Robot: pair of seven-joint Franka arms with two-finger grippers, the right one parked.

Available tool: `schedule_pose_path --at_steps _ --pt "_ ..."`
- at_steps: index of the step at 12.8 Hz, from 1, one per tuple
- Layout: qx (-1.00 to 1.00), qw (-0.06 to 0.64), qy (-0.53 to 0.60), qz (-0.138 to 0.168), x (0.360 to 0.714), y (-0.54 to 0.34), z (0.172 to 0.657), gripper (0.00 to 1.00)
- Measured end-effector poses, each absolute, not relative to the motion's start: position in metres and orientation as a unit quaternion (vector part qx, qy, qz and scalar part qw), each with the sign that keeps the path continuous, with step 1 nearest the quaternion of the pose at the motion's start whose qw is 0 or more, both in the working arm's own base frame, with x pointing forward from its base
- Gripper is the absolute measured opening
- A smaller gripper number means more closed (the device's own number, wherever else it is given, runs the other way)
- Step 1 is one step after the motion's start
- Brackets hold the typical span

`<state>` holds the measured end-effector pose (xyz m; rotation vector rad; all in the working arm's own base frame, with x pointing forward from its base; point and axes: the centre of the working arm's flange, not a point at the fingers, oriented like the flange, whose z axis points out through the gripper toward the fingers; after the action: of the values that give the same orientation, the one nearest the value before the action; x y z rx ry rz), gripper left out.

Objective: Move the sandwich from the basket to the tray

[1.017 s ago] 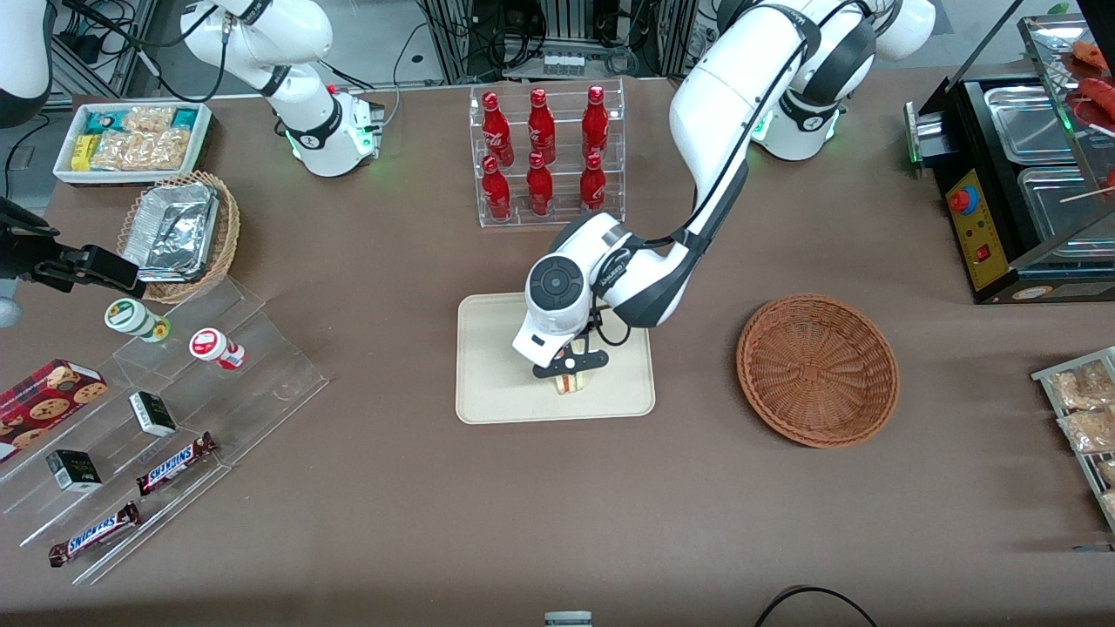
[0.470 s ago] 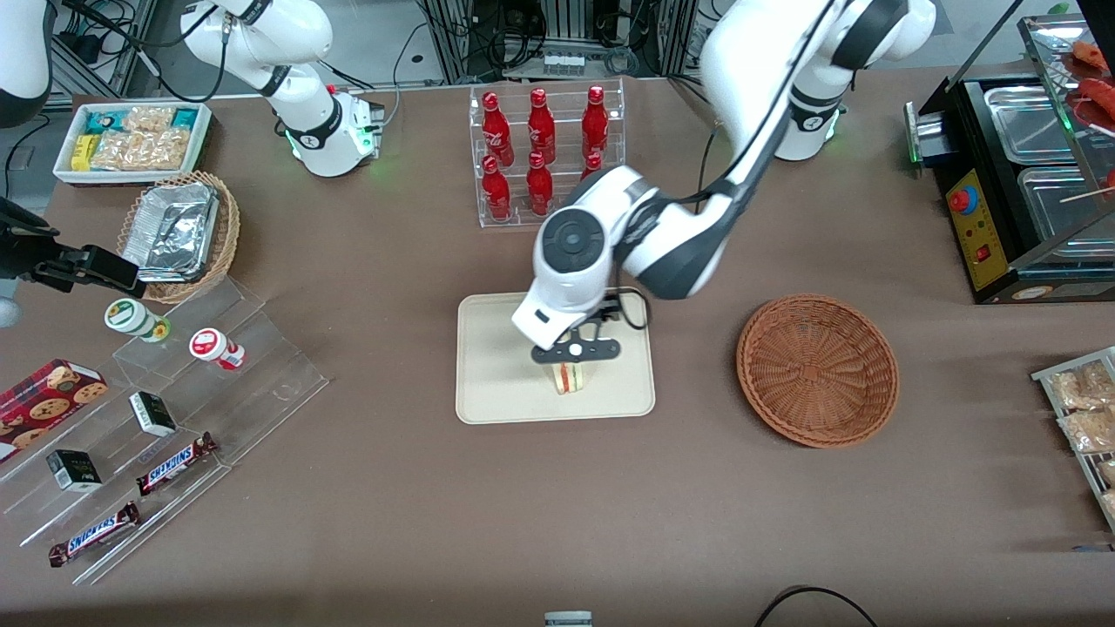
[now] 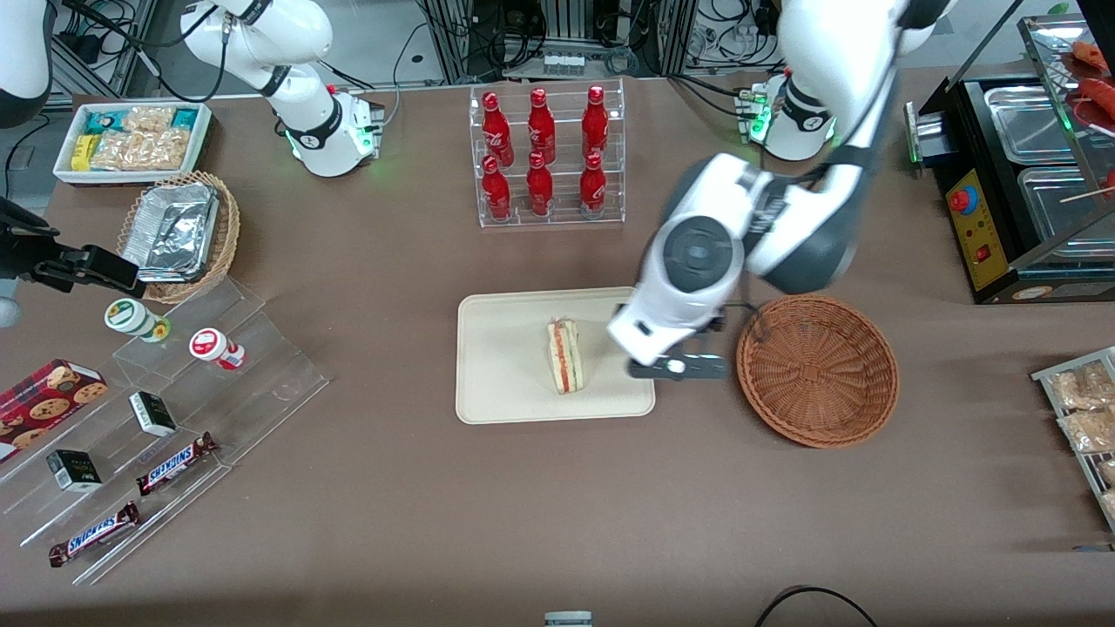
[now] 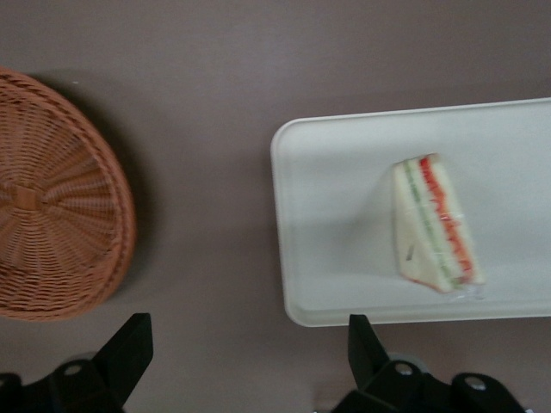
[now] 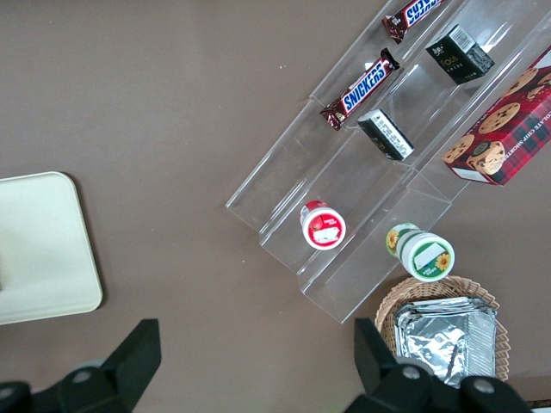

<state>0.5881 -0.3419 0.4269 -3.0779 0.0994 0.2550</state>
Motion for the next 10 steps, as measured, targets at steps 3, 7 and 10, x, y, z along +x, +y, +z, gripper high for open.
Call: schedule_pose_path --at_steps 3,7,10 --pt "-0.994 0.019 0.060 0.090 0.591 -0.270 0.446 1.00" --pt "-0.990 0.010 0.086 0.107 0.580 -0.183 0.484 1.00" --pt "-0.990 0.006 0.071 0.118 0.574 -0.134 0.510 1.00"
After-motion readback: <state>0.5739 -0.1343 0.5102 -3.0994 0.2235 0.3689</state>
